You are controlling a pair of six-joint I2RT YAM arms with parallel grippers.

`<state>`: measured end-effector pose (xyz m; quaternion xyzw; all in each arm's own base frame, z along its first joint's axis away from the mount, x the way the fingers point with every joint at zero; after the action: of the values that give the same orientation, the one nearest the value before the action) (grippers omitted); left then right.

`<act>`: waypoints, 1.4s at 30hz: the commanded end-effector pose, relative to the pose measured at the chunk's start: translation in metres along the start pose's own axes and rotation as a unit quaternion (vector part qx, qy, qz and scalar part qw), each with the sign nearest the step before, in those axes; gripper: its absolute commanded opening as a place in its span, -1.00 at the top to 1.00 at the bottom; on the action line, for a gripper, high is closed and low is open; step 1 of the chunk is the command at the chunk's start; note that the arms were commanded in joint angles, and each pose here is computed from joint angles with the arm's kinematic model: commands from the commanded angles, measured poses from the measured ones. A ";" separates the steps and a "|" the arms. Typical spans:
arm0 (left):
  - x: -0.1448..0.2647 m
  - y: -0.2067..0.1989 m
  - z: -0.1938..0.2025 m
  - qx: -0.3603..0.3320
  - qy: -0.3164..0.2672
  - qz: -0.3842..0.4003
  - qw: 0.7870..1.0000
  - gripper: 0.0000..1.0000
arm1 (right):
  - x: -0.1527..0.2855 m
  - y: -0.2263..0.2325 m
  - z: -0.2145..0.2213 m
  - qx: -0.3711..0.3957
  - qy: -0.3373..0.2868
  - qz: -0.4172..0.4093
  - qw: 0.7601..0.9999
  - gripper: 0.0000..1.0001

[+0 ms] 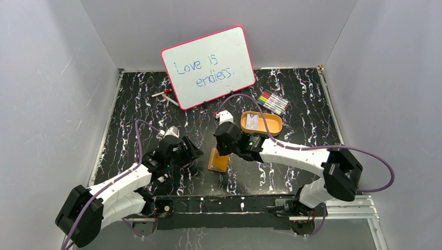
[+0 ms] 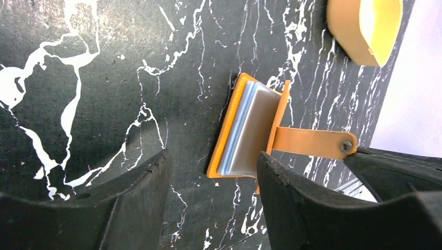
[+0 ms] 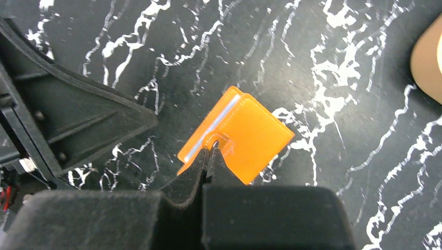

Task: Put the credit cards into the card holder
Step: Open the card holder at the center of the board.

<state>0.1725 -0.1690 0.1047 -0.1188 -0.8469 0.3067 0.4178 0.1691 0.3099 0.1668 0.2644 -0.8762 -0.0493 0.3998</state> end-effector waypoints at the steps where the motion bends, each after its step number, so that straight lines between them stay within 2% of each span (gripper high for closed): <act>1: -0.004 -0.001 0.005 -0.003 0.018 0.014 1.000 -0.14 | 0.014 -0.017 0.000 -0.025 -0.032 0.033 0.999 1.00; 10: -0.017 -0.006 0.002 -0.018 0.029 0.010 0.999 -0.11 | 0.047 -0.081 0.041 -0.054 -0.015 0.174 0.983 1.00; 21: -0.023 -0.002 0.001 -0.019 0.029 -0.012 0.999 -0.11 | 0.072 -0.115 0.066 -0.121 0.004 0.293 0.949 1.00; 32: -0.022 -0.005 0.001 -0.027 0.037 -0.006 0.999 -0.12 | 0.065 -0.122 0.076 -0.163 0.032 0.260 0.951 1.00; 33: -0.022 -0.005 0.001 -0.026 0.036 -0.006 0.999 -0.12 | 0.068 -0.123 0.074 -0.163 0.029 0.265 0.950 0.09; 38: -0.020 -0.007 0.000 -0.029 0.035 -0.004 0.999 -0.13 | 0.091 -0.121 0.049 -0.160 -0.006 0.275 0.948 -0.26; 42: -0.020 -0.008 -0.002 -0.033 0.032 -0.004 0.999 -0.14 | 0.114 -0.109 0.018 -0.155 -0.038 0.243 0.957 -0.35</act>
<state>0.1817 -0.1801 0.0847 -0.1258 -0.8381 0.2756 0.4536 0.1311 0.1573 0.1492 -0.0441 -0.8878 -0.0690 0.4528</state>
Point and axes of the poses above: each gripper's point midway between its finger pads, its own x axis back along the fingers, its own y axis along the line the jaws close on, z = x × y, the point moved 6 cm from there along x, back along the fingers, and after that the axes turned 6 degrees about -x, right-handed, at the moved point
